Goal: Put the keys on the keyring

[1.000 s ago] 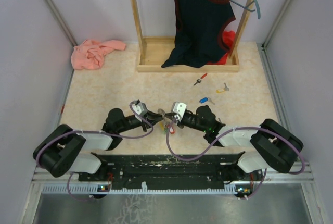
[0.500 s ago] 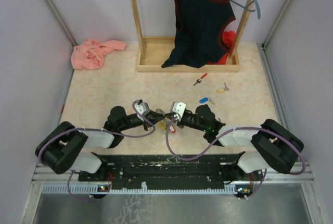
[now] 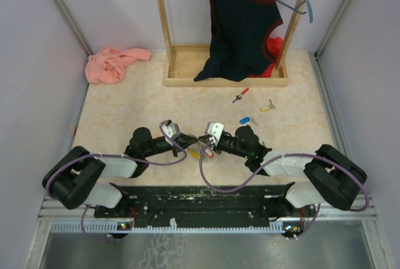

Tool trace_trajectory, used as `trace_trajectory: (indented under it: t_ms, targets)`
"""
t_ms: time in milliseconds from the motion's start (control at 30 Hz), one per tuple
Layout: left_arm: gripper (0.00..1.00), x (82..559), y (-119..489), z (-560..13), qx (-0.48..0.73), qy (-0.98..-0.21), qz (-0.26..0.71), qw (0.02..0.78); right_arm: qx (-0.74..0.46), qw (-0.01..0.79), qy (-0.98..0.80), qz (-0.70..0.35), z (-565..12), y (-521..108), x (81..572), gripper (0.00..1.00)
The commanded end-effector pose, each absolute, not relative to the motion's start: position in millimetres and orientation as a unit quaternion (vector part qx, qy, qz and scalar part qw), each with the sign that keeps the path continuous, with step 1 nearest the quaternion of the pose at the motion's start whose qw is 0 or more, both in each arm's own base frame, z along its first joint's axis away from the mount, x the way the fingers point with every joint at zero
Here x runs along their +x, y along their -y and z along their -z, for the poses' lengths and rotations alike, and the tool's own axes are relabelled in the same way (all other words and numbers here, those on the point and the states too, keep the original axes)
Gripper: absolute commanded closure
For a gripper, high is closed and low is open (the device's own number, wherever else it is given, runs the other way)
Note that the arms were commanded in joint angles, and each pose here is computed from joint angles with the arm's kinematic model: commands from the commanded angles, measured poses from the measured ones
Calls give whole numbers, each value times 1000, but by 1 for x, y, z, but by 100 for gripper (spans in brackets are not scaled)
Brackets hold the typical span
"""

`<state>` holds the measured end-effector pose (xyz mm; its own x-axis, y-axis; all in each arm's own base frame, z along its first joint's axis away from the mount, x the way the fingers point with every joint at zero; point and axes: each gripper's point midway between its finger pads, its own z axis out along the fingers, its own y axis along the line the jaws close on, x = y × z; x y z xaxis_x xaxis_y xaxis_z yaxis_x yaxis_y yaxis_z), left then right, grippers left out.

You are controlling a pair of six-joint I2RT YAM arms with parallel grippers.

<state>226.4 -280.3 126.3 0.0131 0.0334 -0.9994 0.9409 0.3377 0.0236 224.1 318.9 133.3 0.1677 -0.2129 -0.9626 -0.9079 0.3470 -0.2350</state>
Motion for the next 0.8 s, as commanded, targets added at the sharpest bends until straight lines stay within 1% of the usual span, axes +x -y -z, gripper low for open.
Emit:
trace_trajectory:
  t_ms: [0,133,267,467,767]
  targets:
    - [99,236,274,-122,410,-599,370,580,-462,655,-508,-316,-200,-329,228,100]
    - [99,235,273,-127,416,-593,365,585,-455,658,-510,-316,-204,-326,228,100]
    - [99,236,270,-127,422,-592,352,589,-453,646,-528,-313,-205,-321,226,87]
    - [99,234,268,-127,451,-579,334,592,-434,622,-578,-302,-208,-304,223,74]
    - [99,222,270,-134,486,-546,336,594,-390,538,-703,-256,-179,-272,228,63]
